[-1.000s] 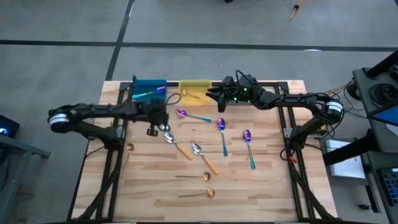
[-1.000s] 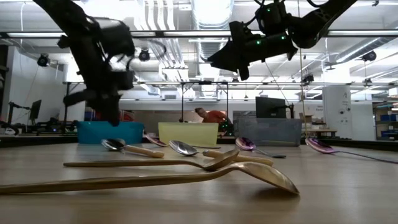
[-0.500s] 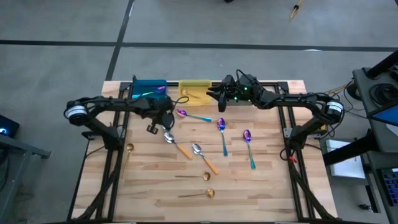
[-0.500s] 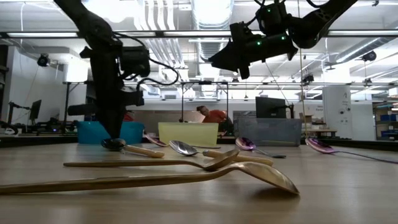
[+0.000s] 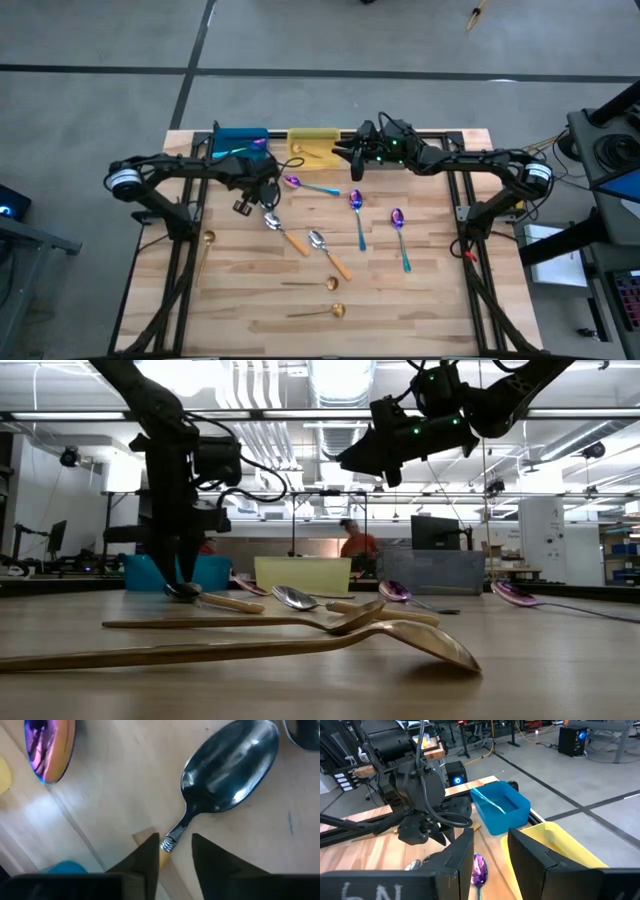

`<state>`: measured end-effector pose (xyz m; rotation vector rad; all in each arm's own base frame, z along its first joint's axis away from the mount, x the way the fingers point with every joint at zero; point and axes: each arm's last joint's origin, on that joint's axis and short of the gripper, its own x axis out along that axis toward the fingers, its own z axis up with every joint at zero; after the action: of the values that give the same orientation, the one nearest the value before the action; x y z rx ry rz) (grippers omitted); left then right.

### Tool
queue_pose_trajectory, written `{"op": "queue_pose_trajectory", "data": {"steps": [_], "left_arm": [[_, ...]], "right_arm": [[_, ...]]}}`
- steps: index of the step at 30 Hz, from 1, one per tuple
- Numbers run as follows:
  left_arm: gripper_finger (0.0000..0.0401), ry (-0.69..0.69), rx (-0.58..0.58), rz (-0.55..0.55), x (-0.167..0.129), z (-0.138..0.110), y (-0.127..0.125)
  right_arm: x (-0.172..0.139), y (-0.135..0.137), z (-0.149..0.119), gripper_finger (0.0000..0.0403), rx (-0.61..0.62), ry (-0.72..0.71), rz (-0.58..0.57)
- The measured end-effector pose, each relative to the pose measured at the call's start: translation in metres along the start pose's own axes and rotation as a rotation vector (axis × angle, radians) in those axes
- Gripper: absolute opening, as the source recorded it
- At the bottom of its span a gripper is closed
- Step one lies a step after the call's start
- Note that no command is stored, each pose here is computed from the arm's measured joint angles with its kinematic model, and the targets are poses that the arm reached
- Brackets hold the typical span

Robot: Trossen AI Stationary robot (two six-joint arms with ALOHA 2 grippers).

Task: Sort silverware by color (type)
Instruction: Put the yellow spoon into the black bin

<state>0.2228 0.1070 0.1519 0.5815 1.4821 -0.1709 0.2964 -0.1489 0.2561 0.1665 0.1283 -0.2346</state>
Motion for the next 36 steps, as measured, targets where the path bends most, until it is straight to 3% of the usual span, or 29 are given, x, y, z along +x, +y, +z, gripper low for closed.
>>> {"op": "queue_pose_trajectory", "data": {"steps": [5, 11, 16, 23, 30, 36], "left_arm": [[0.0144, 0.019, 0.011, -0.026, 0.01, 0.0, -0.003], [0.0145, 0.059, -0.008, -0.074, 0.024, 0.003, -0.004], [0.011, 0.074, -0.003, -0.098, 0.027, 0.003, -0.005], [0.0014, 0.064, -0.024, -0.1, 0.023, 0.001, -0.007], [0.0004, 0.032, -0.173, -0.035, 0.009, -0.001, -0.005], [0.0002, -0.073, -0.32, 0.069, -0.023, -0.006, -0.002]], "right_arm": [[0.0, 0.0, -0.001, 0.0112, -0.002, 0.005, -0.001], [0.0, 0.0, -0.002, 0.0112, 0.002, 0.018, -0.002], [0.0, 0.0, -0.003, 0.0112, 0.008, 0.036, -0.004], [0.0, 0.0, -0.003, 0.0112, 0.007, 0.036, -0.003], [0.0, 0.0, -0.006, 0.0112, 0.015, 0.059, -0.005], [0.0, 0.0, -0.008, 0.0112, 0.029, 0.077, -0.008]]}}
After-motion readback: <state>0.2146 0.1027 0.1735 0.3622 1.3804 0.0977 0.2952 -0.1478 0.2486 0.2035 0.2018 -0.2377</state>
